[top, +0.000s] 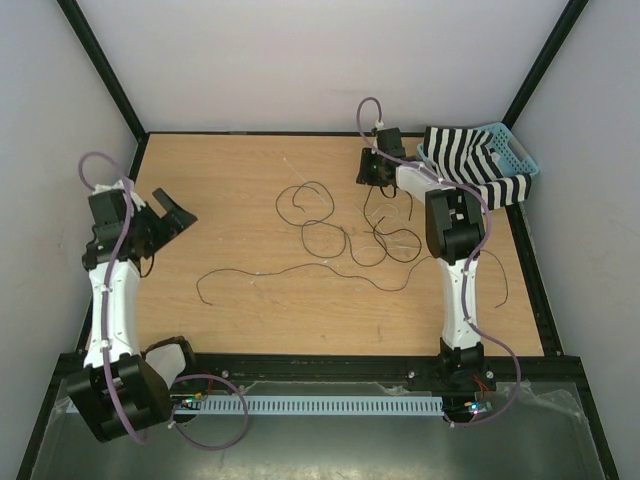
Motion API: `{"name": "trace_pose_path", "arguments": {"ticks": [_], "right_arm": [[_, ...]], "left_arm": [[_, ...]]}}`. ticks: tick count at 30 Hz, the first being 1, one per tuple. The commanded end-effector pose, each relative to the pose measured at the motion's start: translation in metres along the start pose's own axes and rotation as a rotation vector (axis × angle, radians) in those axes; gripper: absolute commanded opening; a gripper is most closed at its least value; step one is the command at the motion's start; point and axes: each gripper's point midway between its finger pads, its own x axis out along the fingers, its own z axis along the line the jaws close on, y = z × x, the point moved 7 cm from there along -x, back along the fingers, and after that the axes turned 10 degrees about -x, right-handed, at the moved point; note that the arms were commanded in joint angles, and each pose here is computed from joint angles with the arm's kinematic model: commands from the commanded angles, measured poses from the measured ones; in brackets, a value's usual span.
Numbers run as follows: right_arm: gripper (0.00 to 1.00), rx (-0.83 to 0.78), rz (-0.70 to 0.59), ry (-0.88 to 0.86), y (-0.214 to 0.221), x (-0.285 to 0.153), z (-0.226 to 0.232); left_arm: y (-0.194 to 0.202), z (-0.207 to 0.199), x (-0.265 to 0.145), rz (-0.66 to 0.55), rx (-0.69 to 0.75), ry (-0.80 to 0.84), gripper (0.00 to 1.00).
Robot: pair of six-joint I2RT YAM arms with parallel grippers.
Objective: Zip-tie the wires
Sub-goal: Pick up the cable at the center of the board.
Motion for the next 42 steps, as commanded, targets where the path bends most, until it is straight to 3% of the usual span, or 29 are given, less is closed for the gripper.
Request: {"name": "trace_pose_path", "arguments": {"ticks": [1, 6, 10, 15, 22, 26, 32, 42], "right_arm": [[0.45, -0.028, 0.013, 0.027, 0.002, 0.008, -0.003], [0.15, -0.033, -0.023, 0.001, -0.013, 0.006, 0.004], [0.0, -0.043, -0.08, -0.014, -0.035, -0.006, 0.012], [0.0, -0.055, -0.19, -0.039, -0.078, -0.048, 0.025], [0.0, -0.077, -0.438, -0.146, -0.156, -0.152, 0.055], [0.0, -0.093, -0.633, -0.212, -0.207, -0.225, 0.075], [0.0, -0.094, -0.904, -0.258, -0.259, -0.332, 0.093], [0.0, -0.072, -1.016, -0.486, -0.259, -0.416, 0.121]], "left_arm": [[-0.027, -0.036, -0.023, -0.06, 0.076, 0.14, 0.99], [-0.049, -0.066, -0.04, -0.108, 0.019, 0.224, 0.99], [-0.056, -0.087, -0.051, -0.096, 0.057, 0.355, 0.99], [-0.061, -0.112, -0.061, -0.091, 0.069, 0.552, 0.99], [-0.082, -0.156, -0.075, -0.096, 0.054, 0.824, 0.99], [-0.073, -0.18, -0.081, -0.069, 0.214, 0.919, 0.99], [-0.039, -0.194, -0.075, -0.103, 0.4, 0.957, 0.99], [0.016, -0.174, -0.02, -0.024, 0.524, 0.879, 0.99]]}}
